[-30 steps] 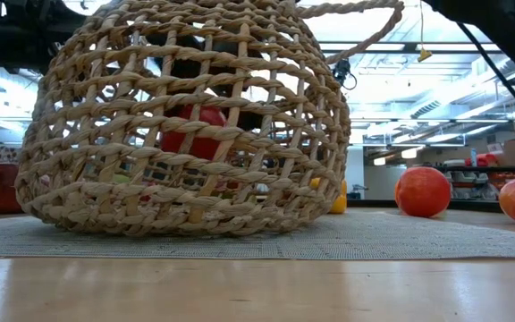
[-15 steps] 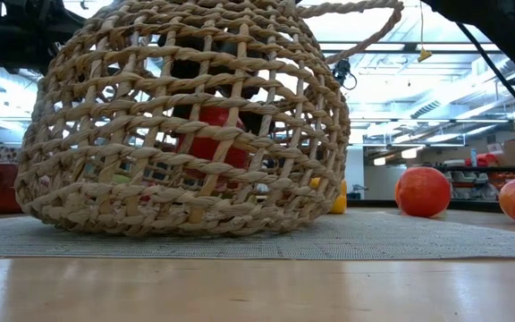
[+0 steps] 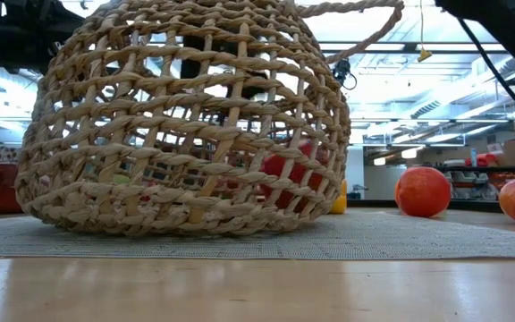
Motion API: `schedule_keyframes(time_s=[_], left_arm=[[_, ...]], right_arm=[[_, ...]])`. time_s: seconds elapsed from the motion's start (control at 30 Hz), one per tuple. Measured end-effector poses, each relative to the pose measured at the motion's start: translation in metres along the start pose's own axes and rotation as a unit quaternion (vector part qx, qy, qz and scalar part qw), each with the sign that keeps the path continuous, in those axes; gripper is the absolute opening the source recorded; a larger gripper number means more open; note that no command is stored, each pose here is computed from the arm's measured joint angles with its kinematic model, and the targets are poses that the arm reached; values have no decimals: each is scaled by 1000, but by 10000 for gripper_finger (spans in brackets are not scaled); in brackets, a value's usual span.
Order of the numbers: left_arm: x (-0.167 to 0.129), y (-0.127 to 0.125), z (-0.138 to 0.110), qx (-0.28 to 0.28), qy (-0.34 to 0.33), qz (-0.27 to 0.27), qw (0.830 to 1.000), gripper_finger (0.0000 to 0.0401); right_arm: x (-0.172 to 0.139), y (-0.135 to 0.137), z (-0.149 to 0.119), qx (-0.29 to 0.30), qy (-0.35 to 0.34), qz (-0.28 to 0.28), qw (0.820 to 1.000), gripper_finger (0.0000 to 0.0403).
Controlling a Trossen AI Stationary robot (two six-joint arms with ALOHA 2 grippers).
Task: Build produce basket
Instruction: Put the orange into the brown woven basket
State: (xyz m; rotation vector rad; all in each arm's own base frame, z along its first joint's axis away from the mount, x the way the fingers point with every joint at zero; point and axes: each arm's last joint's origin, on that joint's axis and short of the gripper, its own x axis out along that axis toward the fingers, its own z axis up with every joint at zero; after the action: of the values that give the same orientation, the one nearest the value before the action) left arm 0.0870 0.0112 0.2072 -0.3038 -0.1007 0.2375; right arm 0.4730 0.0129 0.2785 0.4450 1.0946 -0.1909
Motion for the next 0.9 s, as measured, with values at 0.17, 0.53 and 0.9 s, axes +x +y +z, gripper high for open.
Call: schedule_keyframes(time_s=[0.17,0.53,0.9], left_arm=[[0,0,0,0,0,0,1000,389],[0,0,0,0,0,0,1000,389],[0,0,0,0,0,0,1000,389]], right_arm=[[-58,2,4,-14,-75,-29,997,394],[-173,-10,-39,3,-141,-192,971,393],[-211,-27,-70,34,-147,-278,949,393]])
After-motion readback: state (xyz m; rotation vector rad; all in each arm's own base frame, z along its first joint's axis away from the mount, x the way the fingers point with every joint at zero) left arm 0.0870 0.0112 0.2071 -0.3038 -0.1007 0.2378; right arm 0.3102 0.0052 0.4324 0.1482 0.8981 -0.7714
